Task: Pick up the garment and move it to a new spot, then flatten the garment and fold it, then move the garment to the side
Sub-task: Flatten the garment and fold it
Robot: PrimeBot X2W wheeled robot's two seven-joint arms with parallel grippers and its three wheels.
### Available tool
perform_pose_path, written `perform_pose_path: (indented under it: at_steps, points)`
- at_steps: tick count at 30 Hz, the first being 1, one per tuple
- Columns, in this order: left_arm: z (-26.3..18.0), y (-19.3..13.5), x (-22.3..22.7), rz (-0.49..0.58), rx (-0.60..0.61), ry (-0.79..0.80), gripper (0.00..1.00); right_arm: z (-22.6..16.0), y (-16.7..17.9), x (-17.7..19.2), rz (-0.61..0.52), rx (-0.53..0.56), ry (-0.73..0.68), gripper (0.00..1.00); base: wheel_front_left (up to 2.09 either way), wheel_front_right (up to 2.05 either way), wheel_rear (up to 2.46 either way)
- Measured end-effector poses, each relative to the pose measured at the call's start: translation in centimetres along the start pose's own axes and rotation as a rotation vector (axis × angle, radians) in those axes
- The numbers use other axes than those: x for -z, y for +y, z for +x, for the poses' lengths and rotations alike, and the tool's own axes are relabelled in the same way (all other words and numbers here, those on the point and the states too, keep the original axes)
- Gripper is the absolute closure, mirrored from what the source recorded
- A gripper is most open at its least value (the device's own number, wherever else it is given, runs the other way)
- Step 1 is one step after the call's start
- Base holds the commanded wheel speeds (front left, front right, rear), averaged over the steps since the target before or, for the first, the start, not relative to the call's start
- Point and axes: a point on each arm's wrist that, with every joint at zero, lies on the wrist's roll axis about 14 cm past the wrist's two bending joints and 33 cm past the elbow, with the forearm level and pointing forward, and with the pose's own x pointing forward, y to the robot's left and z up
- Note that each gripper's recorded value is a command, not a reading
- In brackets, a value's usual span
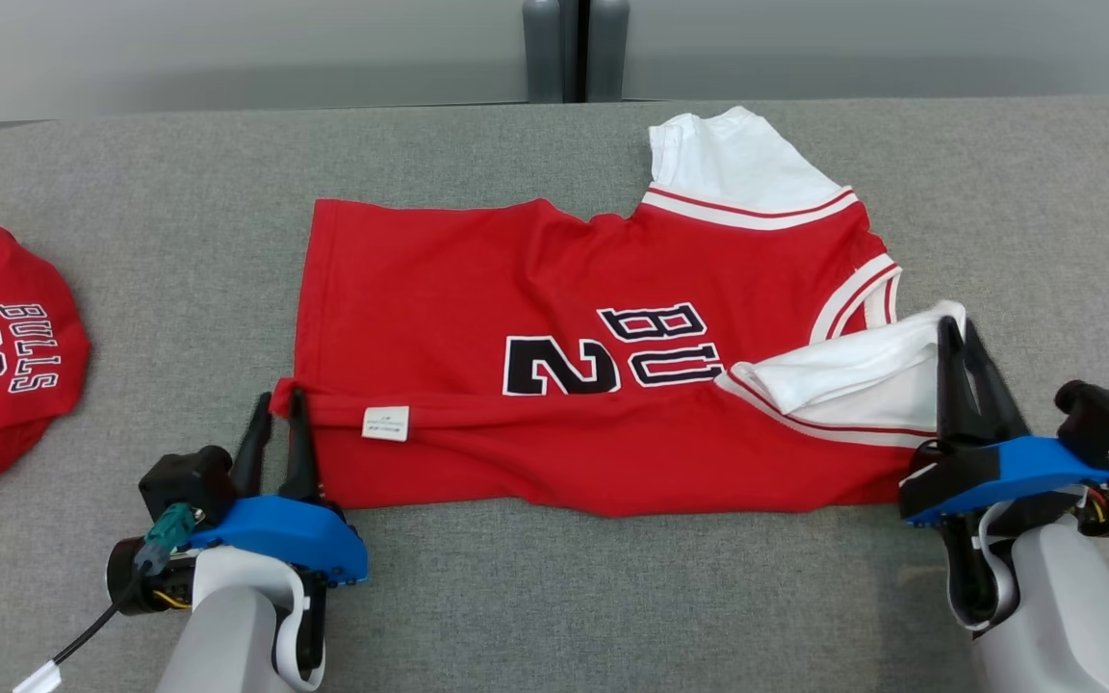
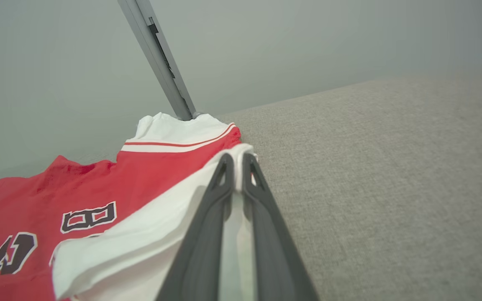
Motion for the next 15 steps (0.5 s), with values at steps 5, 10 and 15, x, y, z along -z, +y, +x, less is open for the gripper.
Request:
perform_pose_path:
  at_steps: [5,10,15]
  points:
    - [-1.2,-0.5,0.3,-0.018,0.020,-0.008,0.00,-0.2,-0.9,-1.9,0.007,0.030,-0.061,0.00,0.00,0.00,0.00]
    - [-3.2,-0.9,2.4,-0.034,0.035,0.041,0.00,-2.1,-2.3,-1.8,0.013,0.068,-0.064,0.00,0.00,0.00,0.00]
    - [-3.8,-0.4,3.9,-0.029,0.011,0.090,0.00,-3.5,-3.4,-1.4,0.021,0.100,-0.054,0.00,0.00,0.00,0.00]
